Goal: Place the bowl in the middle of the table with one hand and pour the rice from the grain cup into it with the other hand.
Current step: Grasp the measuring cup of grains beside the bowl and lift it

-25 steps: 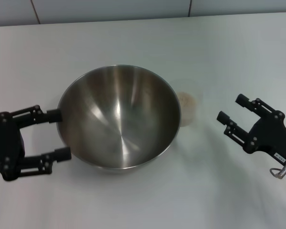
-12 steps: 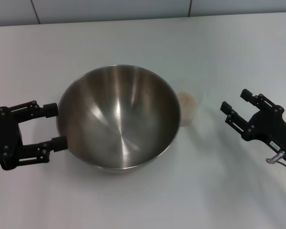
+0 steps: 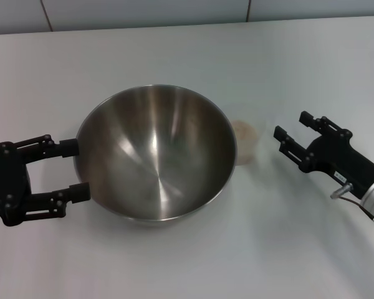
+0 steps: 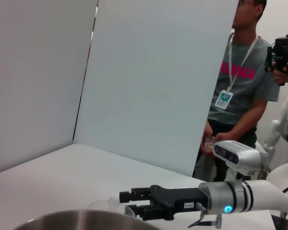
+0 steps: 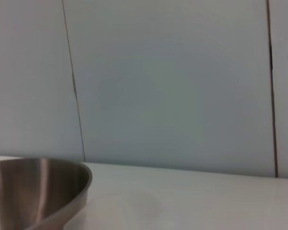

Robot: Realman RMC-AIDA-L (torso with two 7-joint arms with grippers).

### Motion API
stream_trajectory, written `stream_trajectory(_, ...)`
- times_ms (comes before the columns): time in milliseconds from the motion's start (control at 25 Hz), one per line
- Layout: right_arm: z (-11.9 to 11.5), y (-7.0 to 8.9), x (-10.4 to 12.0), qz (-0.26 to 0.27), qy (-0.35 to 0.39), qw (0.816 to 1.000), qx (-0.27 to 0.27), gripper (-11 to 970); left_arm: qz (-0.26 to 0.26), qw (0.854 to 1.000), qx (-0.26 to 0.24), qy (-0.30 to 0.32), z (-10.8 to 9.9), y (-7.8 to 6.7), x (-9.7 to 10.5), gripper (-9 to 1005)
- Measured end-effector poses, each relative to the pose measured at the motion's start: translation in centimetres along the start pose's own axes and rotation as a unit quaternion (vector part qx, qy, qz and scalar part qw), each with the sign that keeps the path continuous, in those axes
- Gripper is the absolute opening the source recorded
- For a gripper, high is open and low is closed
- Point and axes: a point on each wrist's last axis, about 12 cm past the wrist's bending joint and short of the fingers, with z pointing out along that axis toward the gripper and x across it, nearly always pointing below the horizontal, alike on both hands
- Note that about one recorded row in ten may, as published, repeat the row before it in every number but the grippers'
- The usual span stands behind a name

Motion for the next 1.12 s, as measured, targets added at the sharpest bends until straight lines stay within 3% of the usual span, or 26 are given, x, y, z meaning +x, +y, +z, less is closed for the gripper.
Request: stream_trajectory(1120,2.2,0.0,-0.7,0.008,0.005,1.000,0.009,653,0.010,1.000,-0.008,-0.004,-0.3,0.2,-0.4,813)
